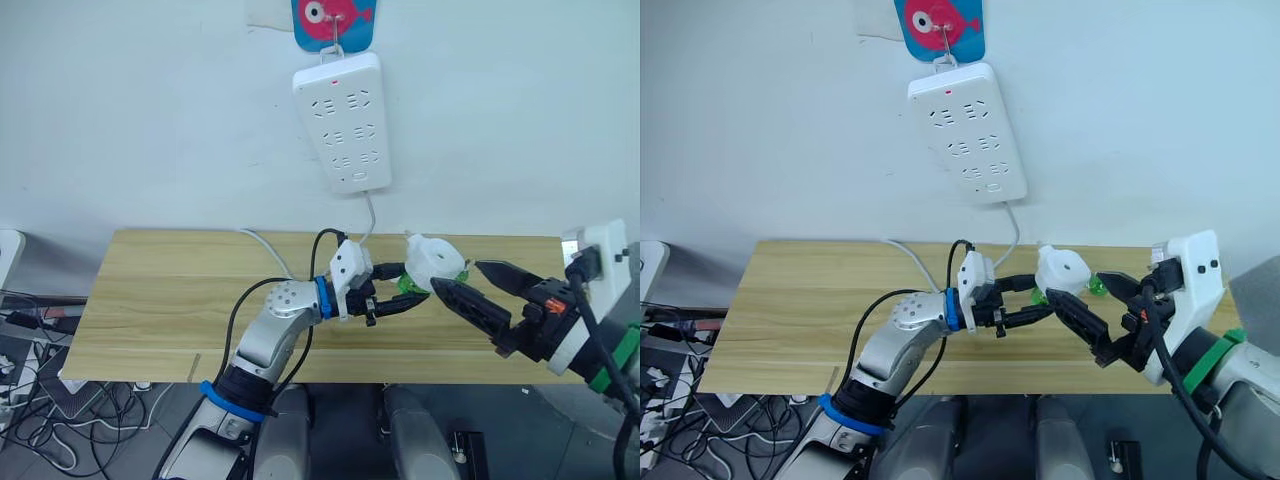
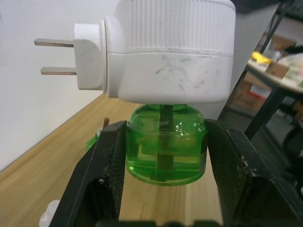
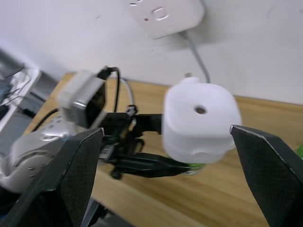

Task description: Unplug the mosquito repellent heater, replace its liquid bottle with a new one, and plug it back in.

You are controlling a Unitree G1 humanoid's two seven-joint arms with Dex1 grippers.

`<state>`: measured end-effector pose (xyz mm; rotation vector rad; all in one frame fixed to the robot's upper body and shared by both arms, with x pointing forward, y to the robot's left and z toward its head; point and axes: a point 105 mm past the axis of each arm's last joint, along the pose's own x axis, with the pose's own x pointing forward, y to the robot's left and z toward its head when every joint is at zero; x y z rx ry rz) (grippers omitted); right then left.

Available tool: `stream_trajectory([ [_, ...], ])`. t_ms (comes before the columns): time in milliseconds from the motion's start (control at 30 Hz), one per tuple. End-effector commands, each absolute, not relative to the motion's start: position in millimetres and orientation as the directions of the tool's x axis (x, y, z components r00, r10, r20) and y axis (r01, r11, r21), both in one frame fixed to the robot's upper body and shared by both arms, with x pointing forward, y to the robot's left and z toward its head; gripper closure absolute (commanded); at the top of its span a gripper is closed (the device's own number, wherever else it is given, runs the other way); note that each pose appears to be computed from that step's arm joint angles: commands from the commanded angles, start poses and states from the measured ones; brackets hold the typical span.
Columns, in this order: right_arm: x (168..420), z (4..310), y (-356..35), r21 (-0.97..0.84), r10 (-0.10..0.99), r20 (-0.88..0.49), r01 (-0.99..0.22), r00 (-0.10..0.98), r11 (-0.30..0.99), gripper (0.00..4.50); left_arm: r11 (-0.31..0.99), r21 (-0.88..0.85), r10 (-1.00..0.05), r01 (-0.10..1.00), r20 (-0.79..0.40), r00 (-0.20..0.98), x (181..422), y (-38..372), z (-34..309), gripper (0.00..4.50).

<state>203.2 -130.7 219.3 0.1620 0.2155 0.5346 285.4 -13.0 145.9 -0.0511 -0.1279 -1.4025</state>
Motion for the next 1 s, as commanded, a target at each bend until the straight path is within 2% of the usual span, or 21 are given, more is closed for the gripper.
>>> stream_trajectory([
  [33, 207.0, 220.9, -127.6, 0.17, 0.486, -0.095, -0.467, 0.869, 0.868, 0.02, 0.109, 0.056, -0.976, 0.993, 0.196, 0.096, 273.5, -17.1, 167.8, 2.27],
  [200, 212.6, 215.2, -127.5, 0.197, 0.437, -0.06, -0.419, 0.897, 0.886, 0.02, 0.096, 0.061, -0.977, 0.994, 0.196, 0.083, 271.5, -15.8, 169.9, 2.27],
  [600, 218.0, 220.2, -109.7, 0.209, 0.451, 0.003, -0.442, 0.893, 0.873, 0.02, 0.092, 0.049, -0.977, 0.995, 0.197, 0.081, 267.1, -16.4, 169.8, 2.27],
  [700, 217.4, 219.9, -107.8, 0.224, 0.46, 0.006, -0.449, 0.888, 0.865, 0.6, 0.093, 0.049, -0.977, 0.994, 0.197, 0.082, 266.8, -15.9, 169.9, 2.27],
  [800, 216.7, 218.2, -107.4, 0.222, 0.467, 0.002, -0.455, 0.884, 0.862, 1.59, 0.092, 0.044, -0.977, 0.995, 0.197, 0.082, 266.0, -15.7, 169.6, 2.27],
  [1000, 216.3, 215.6, -109.2, 0.229, 0.459, 0.01, -0.449, 0.888, 0.864, 1.6, 0.078, 0.042, -0.978, 0.996, 0.196, 0.068, 260.7, -16.0, 168.6, 2.27],
])
